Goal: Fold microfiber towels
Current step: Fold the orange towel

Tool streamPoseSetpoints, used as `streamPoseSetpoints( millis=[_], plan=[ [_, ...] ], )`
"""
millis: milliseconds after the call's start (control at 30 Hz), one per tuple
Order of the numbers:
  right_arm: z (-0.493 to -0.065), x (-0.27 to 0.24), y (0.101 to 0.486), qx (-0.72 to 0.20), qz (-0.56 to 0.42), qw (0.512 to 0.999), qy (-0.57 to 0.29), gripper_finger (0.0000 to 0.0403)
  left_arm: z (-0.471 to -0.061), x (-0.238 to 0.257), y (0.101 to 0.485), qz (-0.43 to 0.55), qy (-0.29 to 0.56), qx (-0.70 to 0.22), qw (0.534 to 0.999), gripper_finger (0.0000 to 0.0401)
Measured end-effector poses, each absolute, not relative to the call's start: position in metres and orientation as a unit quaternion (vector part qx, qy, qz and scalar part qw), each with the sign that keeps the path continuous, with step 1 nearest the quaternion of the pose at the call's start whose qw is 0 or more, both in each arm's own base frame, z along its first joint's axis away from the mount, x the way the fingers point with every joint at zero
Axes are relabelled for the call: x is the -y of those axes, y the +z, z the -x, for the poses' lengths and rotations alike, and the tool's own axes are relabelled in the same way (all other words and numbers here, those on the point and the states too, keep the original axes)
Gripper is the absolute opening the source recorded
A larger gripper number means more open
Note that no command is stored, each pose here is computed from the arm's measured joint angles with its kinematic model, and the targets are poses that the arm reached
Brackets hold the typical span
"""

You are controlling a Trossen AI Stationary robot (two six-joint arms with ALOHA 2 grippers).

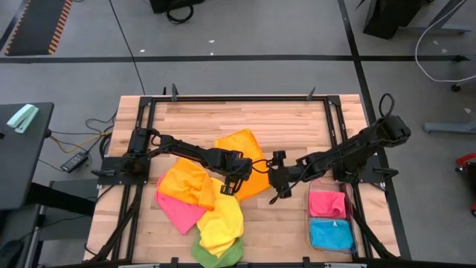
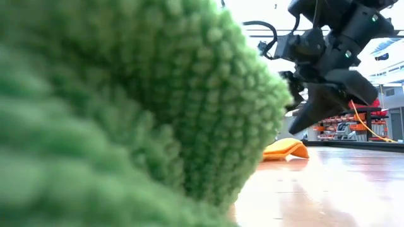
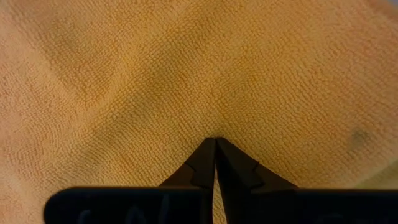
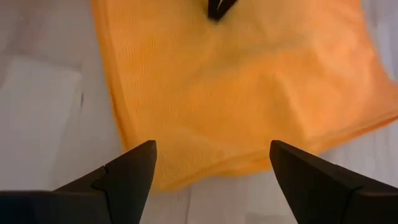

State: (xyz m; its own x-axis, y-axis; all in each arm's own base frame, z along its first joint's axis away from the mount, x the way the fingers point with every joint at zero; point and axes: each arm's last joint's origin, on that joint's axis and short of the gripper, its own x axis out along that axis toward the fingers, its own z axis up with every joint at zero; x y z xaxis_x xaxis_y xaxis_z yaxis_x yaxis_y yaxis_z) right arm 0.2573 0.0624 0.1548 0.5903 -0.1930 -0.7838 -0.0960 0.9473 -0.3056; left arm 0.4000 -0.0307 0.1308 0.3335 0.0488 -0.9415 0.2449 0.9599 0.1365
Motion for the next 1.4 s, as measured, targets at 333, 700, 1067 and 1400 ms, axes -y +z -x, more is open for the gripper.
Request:
streamPoseSetpoints(
  millis=[333, 700, 1067, 1400],
  plan=[
    [-0.247, -0.061, 0.119, -0.486, 0.120, 0.865, -0.022, 0.0323, -0.394, 0.031, 0.142, -0.144, -0.077, -0.574, 0.803, 0.0015],
    [-0.253, -0.065, 0.137, -0.481, 0.150, 0.864, -0.001, 0.0323, -0.391, 0.030, 0.169, -0.144, -0.072, -0.544, 0.823, 0.0032],
    [-0.255, -0.092, 0.133, -0.412, 0.266, 0.870, 0.050, 0.0323, -0.389, 0.030, 0.169, -0.135, -0.065, -0.553, 0.820, 0.0027],
    [-0.263, -0.093, 0.110, -0.421, 0.326, 0.846, 0.033, 0.0284, -0.389, 0.032, 0.170, -0.126, -0.061, -0.552, 0.822, 0.0025]
  ],
)
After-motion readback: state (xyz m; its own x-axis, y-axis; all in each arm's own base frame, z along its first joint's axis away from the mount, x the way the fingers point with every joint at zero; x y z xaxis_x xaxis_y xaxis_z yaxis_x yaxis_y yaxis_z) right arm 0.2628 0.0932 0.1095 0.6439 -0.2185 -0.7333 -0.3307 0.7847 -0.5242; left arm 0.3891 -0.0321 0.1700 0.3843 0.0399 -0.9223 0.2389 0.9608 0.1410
